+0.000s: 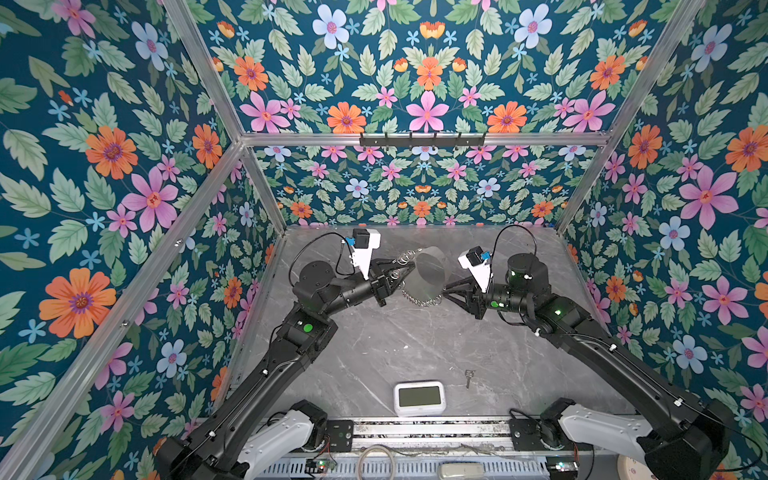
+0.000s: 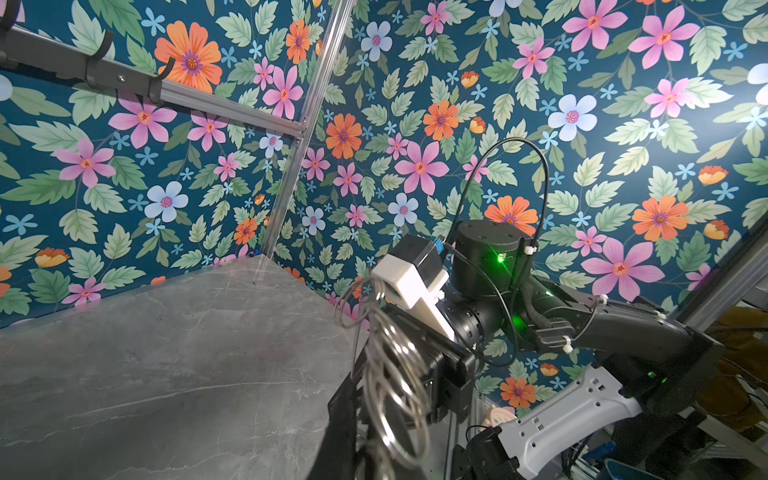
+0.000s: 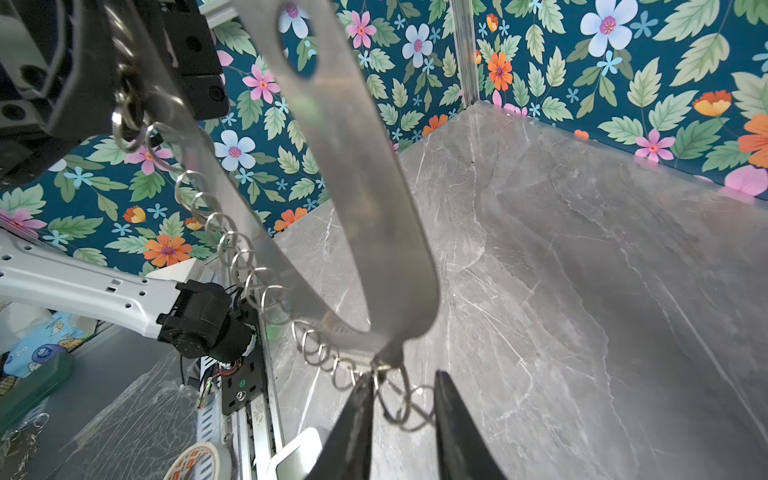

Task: Remove the keys from the keyring

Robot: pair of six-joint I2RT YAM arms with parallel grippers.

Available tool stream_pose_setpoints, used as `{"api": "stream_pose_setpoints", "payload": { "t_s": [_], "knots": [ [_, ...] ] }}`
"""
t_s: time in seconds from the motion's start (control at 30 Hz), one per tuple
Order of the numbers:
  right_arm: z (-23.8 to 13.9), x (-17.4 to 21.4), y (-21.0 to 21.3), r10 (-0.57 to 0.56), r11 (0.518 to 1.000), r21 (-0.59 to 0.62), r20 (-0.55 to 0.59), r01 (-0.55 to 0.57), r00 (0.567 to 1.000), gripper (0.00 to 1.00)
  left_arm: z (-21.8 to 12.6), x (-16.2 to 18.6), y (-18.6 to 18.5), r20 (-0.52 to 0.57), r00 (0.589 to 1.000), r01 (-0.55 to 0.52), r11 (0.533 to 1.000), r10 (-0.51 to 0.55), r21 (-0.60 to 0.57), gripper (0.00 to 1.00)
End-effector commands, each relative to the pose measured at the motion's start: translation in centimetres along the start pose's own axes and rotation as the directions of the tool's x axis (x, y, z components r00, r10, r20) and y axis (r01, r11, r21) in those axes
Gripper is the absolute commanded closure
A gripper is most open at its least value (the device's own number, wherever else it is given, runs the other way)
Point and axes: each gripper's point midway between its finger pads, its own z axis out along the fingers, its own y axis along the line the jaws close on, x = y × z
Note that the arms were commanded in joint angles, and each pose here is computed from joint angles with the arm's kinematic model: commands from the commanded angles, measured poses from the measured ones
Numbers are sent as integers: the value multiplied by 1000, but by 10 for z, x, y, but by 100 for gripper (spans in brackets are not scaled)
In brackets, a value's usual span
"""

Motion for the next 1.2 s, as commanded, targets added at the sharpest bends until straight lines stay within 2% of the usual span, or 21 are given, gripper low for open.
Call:
{"api": "stream_pose_setpoints", "payload": {
  "t_s": [0.0, 0.2, 0.4, 0.47, 0.57, 0.63, 0.73, 0.93, 1.17],
  "knots": [
    [1, 0, -4, -7, 1000, 22, -2, 7, 1000, 81, -2, -10, -7, 29, 999, -31, 999, 30, 17, 100],
    [0, -3, -5, -3, 1000, 31, 9, 3, 1000, 94, -3, -13, -7, 27, 999, -37, 999, 37, 4, 100],
    [-4, -6, -1, 1, 1000, 21, 22, -1, 1000, 96, -4, -17, -7, 31, 998, -47, 999, 47, -8, 100],
    [-6, -8, -2, 9, 999, 35, 34, -10, 999, 87, -4, -18, -7, 29, 998, -54, 998, 54, -16, 100],
    [-12, -8, -4, 28, 998, 61, 62, -32, 998, 62, -5, -21, -8, 32, 997, -63, 998, 64, -22, 100],
    [-10, -3, -9, 56, 995, 81, 55, -60, 997, 53, -5, -22, -11, 34, 997, -70, 997, 70, -14, 100],
    [-5, 1, -9, 94, 994, 49, 72, -98, 993, 49, -5, -24, -14, 33, 997, -75, 997, 75, 3, 100],
    [-17, -11, 12, 129, 982, -156, 158, -104, 979, 44, -14, -25, -43, 40, 987, -158, 980, 154, 121, 100],
    [-17, -18, 36, 137, 942, -325, 128, -88, 982, 43, -22, -31, -67, 73, 981, -190, 957, 178, 221, 100]
  ]
}}
